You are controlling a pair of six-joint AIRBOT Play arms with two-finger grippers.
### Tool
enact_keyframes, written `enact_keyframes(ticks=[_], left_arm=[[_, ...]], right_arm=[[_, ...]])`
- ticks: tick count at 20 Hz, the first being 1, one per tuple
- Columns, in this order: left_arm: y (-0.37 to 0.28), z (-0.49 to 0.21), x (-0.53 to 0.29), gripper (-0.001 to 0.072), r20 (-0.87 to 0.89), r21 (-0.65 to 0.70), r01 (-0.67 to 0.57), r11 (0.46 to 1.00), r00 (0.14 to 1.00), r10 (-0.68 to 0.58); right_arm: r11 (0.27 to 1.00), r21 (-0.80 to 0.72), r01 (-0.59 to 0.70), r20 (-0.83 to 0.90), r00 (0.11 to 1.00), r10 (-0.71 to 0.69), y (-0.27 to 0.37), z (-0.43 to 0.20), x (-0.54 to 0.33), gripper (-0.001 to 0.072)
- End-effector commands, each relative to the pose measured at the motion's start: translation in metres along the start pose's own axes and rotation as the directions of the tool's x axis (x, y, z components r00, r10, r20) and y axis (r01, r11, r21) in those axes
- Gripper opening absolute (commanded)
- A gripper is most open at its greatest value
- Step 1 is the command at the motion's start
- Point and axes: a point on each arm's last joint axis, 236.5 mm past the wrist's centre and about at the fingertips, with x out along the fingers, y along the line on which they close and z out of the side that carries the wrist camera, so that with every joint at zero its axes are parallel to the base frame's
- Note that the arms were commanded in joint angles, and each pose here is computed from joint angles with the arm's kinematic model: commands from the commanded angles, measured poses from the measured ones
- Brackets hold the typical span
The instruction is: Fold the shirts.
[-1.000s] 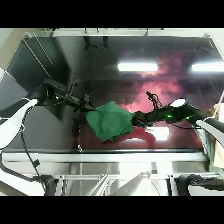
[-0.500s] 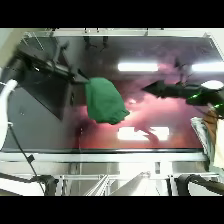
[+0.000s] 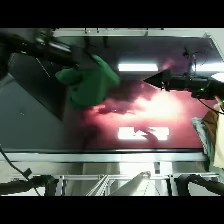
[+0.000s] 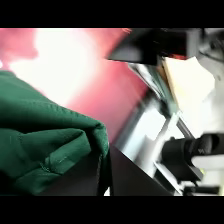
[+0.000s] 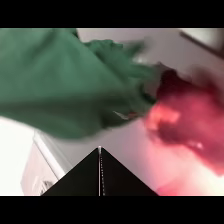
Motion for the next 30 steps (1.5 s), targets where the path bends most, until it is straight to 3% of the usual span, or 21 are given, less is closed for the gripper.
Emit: enact_keyframes(ticks=[1, 2, 3, 4, 5, 6, 8, 10, 12, 14, 16, 18, 22, 27, 29, 30], left_arm=[[-0.004, -0.042, 0.077, 0.0017, -0.137, -0.037, 0.056, 0.998, 0.989, -0.06], [0.003, -0.061, 0.097, 0.0018, -0.19, -0.075, 0.064, 0.995, 0.979, -0.078], [0.01, -0.077, 0.113, 0.0084, -0.238, -0.111, 0.068, 0.991, 0.967, -0.093], [0.017, -0.094, 0.125, 0.0343, -0.291, -0.15, 0.074, 0.986, 0.95, -0.115], [0.022, -0.108, 0.131, 0.0544, -0.342, -0.182, 0.084, 0.98, 0.929, -0.143], [0.025, -0.12, 0.13, 0.0716, -0.383, -0.21, 0.094, 0.973, 0.908, -0.17], [0.03, -0.132, 0.114, 0.0704, -0.433, -0.253, 0.109, 0.961, 0.876, -0.214], [0.041, -0.131, 0.086, 0.0704, -0.433, -0.288, 0.11, 0.951, 0.871, -0.232], [0.057, -0.125, 0.054, 0.0704, -0.406, -0.315, 0.095, 0.944, 0.886, -0.225], [0.098, -0.117, 0.02, 0.0704, -0.355, -0.314, -0.018, 0.949, 0.93, -0.099], [0.145, -0.111, -0.012, 0.0704, -0.297, -0.345, -0.145, 0.927, 0.954, 0.039], [0.183, -0.112, -0.035, 0.0703, -0.248, -0.423, -0.195, 0.885, 0.964, 0.094], [0.229, -0.137, -0.042, 0.0704, -0.249, -0.565, -0.197, 0.801, 0.967, 0.062], [0.26, -0.151, -0.011, 0.0704, -0.221, -0.655, -0.138, 0.743, 0.975, -0.014], [0.261, -0.14, 0.013, 0.0704, -0.151, -0.676, -0.053, 0.735, 0.986, -0.068], [0.262, -0.142, 0.025, 0.0698, -0.161, -0.677, -0.054, 0.734, 0.984, -0.076]], right_arm=[[1.0, 0.005, -0.007, -0.038, 0.999, 0.007, 0.001, -0.011, 0.013, 0.0025], [1.0, 0.004, -0.013, -0.048, 0.999, 0.013, 0.003, -0.013, 0.014, 0.0027], [1.0, 0.005, -0.024, -0.062, 0.998, 0.024, 0.005, -0.016, 0.013, 0.008], [1.0, 0.013, -0.027, -0.081, 0.996, 0.028, 0.006, -0.021, 0.013, 0.022], [1.0, 0.022, -0.023, -0.116, 0.993, 0.025, 0.006, -0.029, 0.012, 0.0325], [1.0, 0.021, 0.002, -0.157, 0.988, 0.002, 0.0, -0.039, 0.011, 0.0354], [0.99, 0.02, 0.138, -0.258, 0.958, -0.128, -0.031, -0.063, 0.004, 0.0386], [0.949, 0.023, 0.315, -0.345, 0.893, -0.288, -0.069, -0.084, -0.011, 0.0584], [0.883, -0.015, 0.468, -0.405, 0.805, -0.434, -0.104, -0.098, -0.032, 0.0604], [0.801, -0.037, 0.597, -0.444, 0.709, -0.548, -0.135, -0.111, -0.054, 0.0605], [0.753, -0.01, 0.657, -0.459, 0.666, -0.588, -0.153, -0.124, -0.062, 0.0605], [0.731, 0.051, 0.68, -0.459, 0.666, -0.588, -0.164, -0.136, -0.059, 0.0599], [0.736, 0.205, 0.645, -0.492, 0.718, -0.492, -0.17, -0.158, -0.036, 0.0599], [0.819, 0.328, 0.471, -0.389, 0.857, -0.337, -0.164, -0.139, 0.012, 0.0584], [0.862, 0.344, 0.371, -0.337, 0.906, -0.256, -0.156, -0.13, 0.029, 0.0368], [0.873, 0.355, 0.334, -0.317, 0.922, -0.224, -0.153, -0.127, 0.035, 0.0346]])
